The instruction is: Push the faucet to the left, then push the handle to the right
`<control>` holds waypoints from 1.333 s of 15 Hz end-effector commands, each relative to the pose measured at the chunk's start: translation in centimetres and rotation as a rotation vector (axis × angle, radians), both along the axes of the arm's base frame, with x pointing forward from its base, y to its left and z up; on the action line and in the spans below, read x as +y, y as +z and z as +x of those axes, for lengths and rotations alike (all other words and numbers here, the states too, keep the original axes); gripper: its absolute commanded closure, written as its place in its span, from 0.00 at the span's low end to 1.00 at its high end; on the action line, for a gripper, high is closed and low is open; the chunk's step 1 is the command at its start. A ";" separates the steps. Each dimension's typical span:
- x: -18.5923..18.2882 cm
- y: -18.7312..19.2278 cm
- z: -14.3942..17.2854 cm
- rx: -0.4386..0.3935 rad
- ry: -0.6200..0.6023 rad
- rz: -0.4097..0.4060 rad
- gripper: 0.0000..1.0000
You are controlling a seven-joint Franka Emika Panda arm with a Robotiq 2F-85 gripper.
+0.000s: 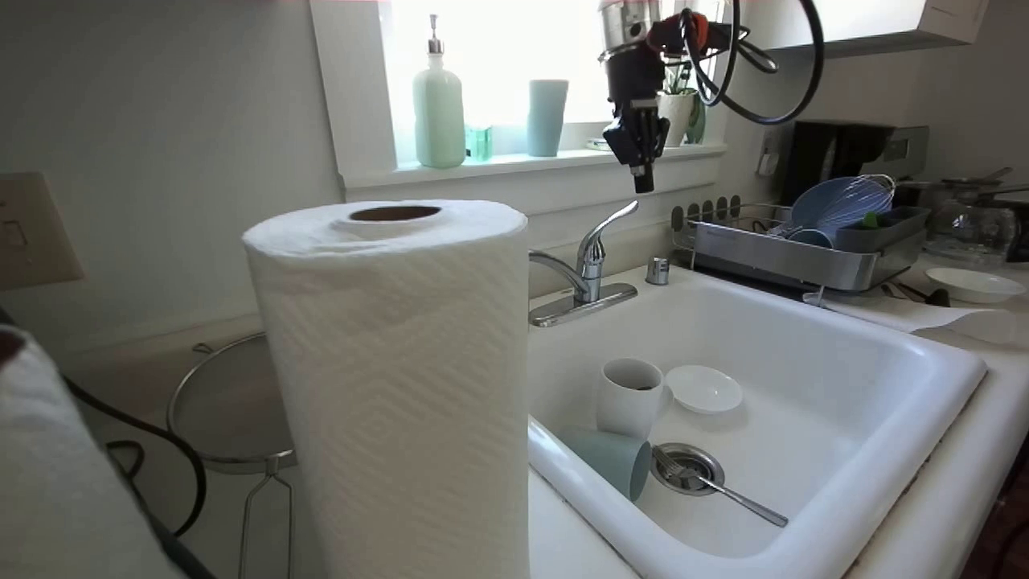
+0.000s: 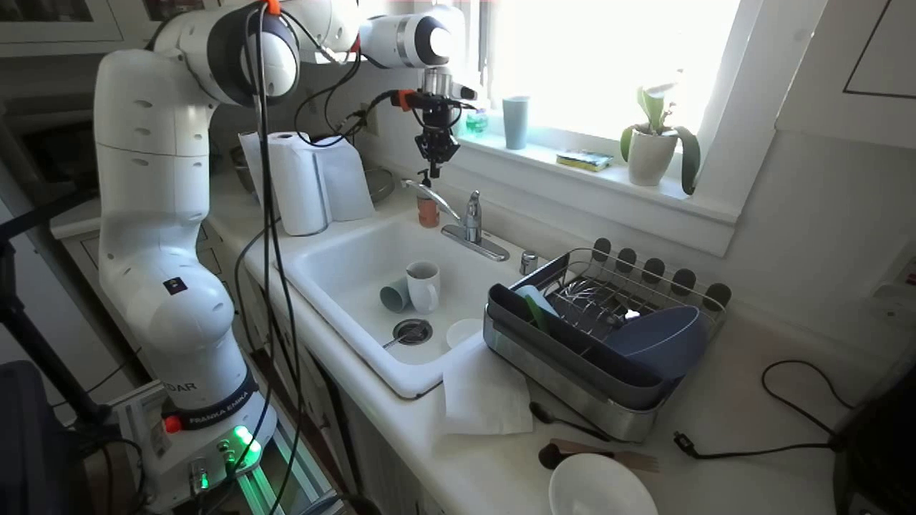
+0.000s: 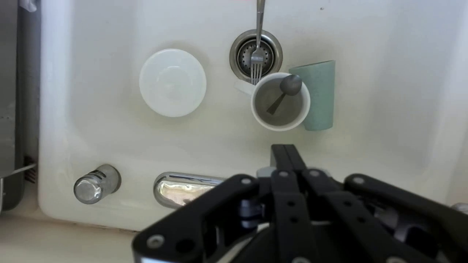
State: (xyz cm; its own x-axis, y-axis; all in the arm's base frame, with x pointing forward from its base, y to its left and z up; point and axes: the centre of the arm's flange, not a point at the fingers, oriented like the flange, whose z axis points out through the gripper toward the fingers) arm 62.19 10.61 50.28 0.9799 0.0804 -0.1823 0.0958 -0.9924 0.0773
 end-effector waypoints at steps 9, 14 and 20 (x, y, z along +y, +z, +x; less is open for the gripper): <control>3.1 7.6 -9.3 -0.228 -0.157 -0.061 0.26; 1.3 6.7 -10.4 -0.216 -0.118 -0.035 0.00; 1.9 6.9 -9.0 -0.204 -0.127 -0.065 0.00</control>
State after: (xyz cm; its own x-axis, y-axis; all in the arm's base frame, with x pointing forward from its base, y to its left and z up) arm 53.17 12.46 57.15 0.9985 -0.0513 0.0201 -0.0537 -0.9877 0.1466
